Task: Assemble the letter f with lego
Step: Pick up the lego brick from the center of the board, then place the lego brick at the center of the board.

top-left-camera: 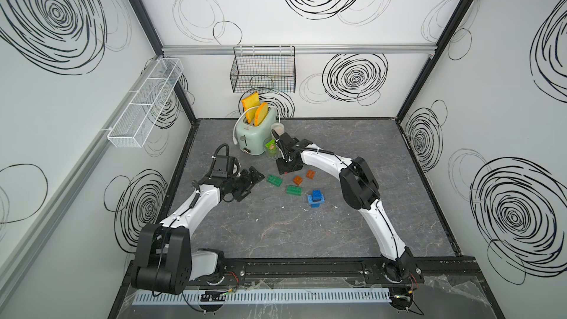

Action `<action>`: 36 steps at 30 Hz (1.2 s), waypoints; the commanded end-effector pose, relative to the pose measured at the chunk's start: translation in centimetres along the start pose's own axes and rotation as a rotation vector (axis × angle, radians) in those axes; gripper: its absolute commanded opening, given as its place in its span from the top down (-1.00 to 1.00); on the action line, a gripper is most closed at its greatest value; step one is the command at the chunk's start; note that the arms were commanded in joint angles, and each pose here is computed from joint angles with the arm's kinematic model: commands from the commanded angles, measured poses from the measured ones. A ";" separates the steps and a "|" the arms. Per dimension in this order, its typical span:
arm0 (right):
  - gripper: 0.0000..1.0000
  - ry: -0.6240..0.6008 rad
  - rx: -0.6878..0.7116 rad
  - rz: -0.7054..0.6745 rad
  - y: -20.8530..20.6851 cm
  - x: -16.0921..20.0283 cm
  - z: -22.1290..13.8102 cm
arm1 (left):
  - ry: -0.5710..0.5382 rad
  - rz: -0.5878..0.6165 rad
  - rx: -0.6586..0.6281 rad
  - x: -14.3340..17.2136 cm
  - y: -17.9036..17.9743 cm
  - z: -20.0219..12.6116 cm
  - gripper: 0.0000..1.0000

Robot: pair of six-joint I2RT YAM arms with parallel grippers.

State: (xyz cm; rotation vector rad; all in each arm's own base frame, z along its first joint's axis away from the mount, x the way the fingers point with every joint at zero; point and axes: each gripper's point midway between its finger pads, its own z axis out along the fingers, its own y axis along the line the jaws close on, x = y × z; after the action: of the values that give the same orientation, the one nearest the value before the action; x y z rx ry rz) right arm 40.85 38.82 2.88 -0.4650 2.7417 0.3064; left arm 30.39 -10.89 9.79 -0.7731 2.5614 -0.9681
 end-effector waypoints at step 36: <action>0.30 -0.147 0.153 0.244 -12.5 3.9 -16.8 | 0.069 0.166 -0.069 3.3 2.0 0.9 -0.90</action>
State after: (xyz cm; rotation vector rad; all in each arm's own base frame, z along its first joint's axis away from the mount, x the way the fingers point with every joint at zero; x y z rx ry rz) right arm 38.03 26.34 17.60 -0.1909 2.5756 0.2780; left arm 27.56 -11.62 7.45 -0.6201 2.6773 -0.8876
